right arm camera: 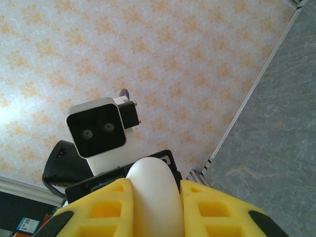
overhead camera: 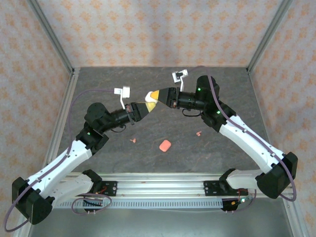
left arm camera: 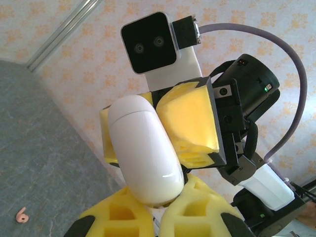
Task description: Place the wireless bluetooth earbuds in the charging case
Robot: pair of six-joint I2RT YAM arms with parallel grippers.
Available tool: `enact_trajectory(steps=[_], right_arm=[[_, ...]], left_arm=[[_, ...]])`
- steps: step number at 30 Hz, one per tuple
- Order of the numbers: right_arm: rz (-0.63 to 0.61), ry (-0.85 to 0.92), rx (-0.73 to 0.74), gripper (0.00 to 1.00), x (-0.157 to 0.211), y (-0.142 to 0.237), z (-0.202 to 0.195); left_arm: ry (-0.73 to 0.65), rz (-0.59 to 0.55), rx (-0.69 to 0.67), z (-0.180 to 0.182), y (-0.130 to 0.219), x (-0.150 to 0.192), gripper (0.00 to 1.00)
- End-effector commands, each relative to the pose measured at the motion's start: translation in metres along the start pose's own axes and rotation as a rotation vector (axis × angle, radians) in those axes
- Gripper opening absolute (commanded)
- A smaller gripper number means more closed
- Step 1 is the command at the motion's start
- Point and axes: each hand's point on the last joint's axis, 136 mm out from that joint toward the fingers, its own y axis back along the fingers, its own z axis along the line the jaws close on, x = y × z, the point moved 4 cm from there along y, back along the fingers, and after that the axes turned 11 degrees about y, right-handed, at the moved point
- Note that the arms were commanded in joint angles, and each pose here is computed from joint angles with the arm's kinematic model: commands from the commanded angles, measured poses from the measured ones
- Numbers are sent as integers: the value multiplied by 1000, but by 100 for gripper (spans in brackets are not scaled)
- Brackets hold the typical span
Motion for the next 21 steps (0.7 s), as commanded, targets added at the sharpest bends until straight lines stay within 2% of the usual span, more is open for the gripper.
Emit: enact_trajectory(steps=[1, 5, 10, 17, 21], right_arm=[[35, 72, -57, 17, 6, 1, 17], [59, 94, -11, 16, 6, 3, 14], [91, 125, 59, 15, 2, 9, 7], [127, 166, 104, 15, -12, 22, 2], [207, 221, 82, 15, -9, 20, 4]], left_arm=[[-9, 6, -55, 0, 2, -3, 22], [-20, 22, -104, 1, 4, -2, 41], [-86, 65, -275, 9, 18, 1, 54], [-209, 133, -484, 9, 44, 2, 61], [-275, 171, -487, 1, 49, 3, 59]])
